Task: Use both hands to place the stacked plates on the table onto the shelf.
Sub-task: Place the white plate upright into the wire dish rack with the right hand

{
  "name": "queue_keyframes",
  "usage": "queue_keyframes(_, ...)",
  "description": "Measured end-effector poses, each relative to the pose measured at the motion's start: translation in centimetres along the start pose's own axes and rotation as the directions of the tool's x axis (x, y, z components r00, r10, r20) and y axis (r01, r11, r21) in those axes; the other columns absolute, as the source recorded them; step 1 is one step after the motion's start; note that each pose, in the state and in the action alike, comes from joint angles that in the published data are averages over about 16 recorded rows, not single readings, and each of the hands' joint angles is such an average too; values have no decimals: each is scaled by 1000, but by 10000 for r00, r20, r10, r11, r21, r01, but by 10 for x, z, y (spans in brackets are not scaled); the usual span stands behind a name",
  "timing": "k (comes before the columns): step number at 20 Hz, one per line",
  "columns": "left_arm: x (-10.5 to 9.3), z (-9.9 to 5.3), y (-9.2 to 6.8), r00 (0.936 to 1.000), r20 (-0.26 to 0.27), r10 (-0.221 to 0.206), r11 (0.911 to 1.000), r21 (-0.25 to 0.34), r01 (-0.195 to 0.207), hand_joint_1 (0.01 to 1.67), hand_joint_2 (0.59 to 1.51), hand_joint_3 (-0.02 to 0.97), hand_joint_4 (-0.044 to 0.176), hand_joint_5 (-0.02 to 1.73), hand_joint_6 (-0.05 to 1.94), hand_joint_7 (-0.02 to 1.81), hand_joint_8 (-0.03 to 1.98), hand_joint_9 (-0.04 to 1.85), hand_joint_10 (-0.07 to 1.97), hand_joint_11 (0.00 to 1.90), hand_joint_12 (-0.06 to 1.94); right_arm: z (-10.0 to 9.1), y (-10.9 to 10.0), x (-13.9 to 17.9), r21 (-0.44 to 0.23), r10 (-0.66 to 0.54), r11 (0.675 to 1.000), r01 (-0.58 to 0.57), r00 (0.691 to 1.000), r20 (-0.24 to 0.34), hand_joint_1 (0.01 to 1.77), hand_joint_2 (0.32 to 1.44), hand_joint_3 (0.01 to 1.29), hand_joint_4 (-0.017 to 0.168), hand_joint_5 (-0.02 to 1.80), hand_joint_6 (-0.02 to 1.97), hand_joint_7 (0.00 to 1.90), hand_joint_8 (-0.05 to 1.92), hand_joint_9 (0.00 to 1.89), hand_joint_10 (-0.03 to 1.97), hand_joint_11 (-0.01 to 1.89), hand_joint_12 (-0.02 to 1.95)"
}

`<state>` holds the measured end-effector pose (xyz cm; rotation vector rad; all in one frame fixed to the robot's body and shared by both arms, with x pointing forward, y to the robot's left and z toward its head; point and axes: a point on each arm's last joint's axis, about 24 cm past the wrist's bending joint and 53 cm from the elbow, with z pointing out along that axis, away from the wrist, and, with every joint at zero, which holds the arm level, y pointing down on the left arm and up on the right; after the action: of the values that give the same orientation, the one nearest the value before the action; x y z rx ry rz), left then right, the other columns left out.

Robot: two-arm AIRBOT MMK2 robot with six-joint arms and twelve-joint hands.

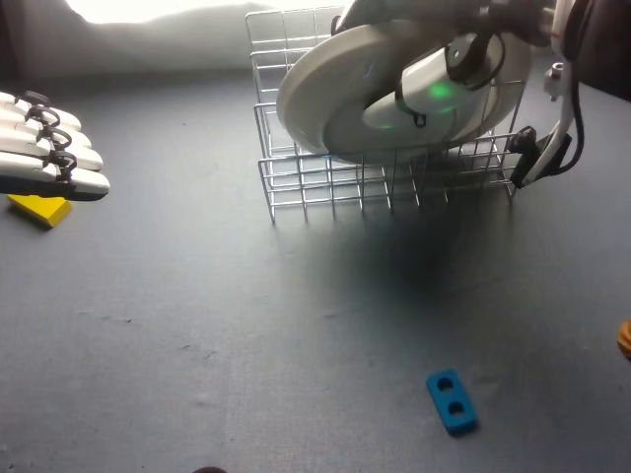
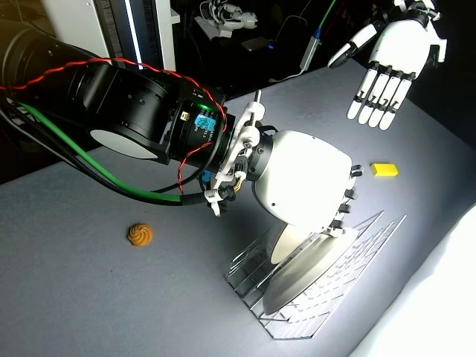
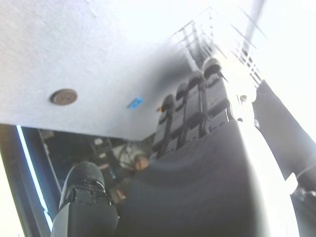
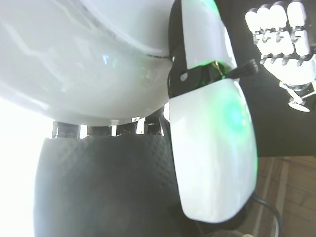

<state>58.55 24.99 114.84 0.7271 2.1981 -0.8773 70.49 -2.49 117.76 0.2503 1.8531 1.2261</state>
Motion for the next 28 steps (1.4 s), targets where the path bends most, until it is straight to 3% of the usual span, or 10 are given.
queue_keyframes(9, 0, 1, 0, 10000, -4, 1, 10000, 13, -1, 14, 1093, 18, 5, 22, 6, 20, -2, 20, 17, 16, 2, 3, -6, 10, 9, -371, 9993, 371, 9993, -38, 1263, 982, 15, -8, 946, 924, 1086, 620, 1095, 625, 779, 1026)
queue_keyframes(13, 0, 1, 0, 10000, -8, 1, 10000, 23, -1, 13, 1093, 18, 5, 22, 6, 20, -2, 19, 17, 16, 2, 3, -9, 13, 18, -479, 9988, 479, 9988, -44, 1253, 985, 15, -9, 945, 910, 1102, 585, 1076, 824, 789, 1014)
queue_keyframes(16, 0, 1, 0, 10000, -13, 1, 10000, 28, -1, 13, 1093, 18, 5, 22, 5, 20, -2, 20, 17, 16, 2, 3, -11, 15, 21, -560, 9984, 560, 9984, -44, 1254, 986, 15, -9, 953, 866, 1110, 694, 1064, 969, 812, 1005)
queue_keyframes(21, 0, 1, 0, 10000, -16, 0, 10000, 33, 0, 13, 1091, 18, 5, 22, 6, 20, -3, 19, 17, 17, 2, 3, -12, 18, 2, -734, 9973, 734, 9973, -31, 1251, 986, 15, -9, 948, 900, 1101, 746, 1086, 769, 809, 1028)
queue_keyframes(28, 0, 1, 0, 10000, -17, -4, 10000, 28, 4, 14, 1087, 18, 5, 22, 5, 20, -3, 19, 17, 16, 2, 3, -13, 19, -41, -906, 9959, 906, 9959, -13, 1246, 983, 15, -7, 952, 854, 1130, 712, 1084, 750, 790, 1129)
